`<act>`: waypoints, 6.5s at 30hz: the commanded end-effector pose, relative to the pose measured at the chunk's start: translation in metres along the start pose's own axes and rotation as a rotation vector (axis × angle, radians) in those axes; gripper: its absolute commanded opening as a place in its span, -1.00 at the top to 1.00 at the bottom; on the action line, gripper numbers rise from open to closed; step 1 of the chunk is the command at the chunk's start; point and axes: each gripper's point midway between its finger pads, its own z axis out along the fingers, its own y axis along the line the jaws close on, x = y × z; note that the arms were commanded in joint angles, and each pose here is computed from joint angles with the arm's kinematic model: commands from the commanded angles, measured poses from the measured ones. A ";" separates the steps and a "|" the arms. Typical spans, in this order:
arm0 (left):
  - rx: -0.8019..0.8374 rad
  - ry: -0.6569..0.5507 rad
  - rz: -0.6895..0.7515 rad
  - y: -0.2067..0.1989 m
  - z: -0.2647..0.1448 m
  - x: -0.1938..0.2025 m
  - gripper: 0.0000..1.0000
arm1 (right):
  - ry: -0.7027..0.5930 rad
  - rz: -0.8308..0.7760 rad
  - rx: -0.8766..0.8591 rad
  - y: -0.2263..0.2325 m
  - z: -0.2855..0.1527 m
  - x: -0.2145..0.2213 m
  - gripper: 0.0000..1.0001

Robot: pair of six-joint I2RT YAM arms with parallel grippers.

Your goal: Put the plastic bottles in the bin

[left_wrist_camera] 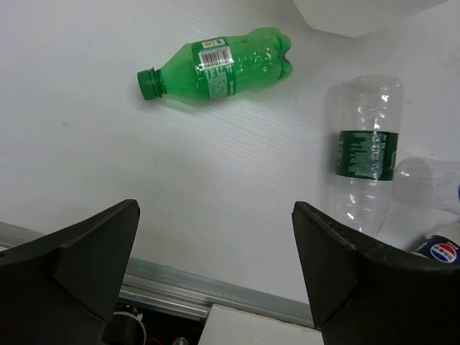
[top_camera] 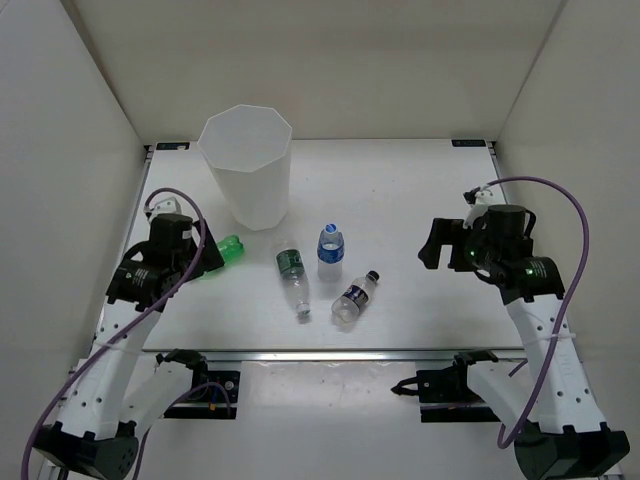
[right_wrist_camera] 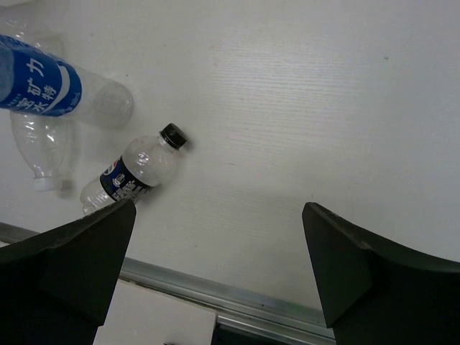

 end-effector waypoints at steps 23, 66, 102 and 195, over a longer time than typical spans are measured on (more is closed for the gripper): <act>0.382 -0.033 0.706 -0.033 0.111 -0.006 -0.97 | -0.129 0.049 -0.244 0.028 0.033 -0.026 -0.98; 0.458 -0.750 0.470 -0.145 -0.095 -0.184 -0.40 | -0.092 0.019 -0.217 0.040 0.042 0.003 -0.98; 0.132 -0.335 -0.079 -0.055 -0.011 -0.128 -0.96 | -0.142 -0.465 -0.457 0.186 0.111 -0.011 -0.98; 0.338 0.215 0.081 -0.198 0.102 0.086 -0.98 | -0.291 0.060 0.054 -0.019 0.032 -0.027 -0.99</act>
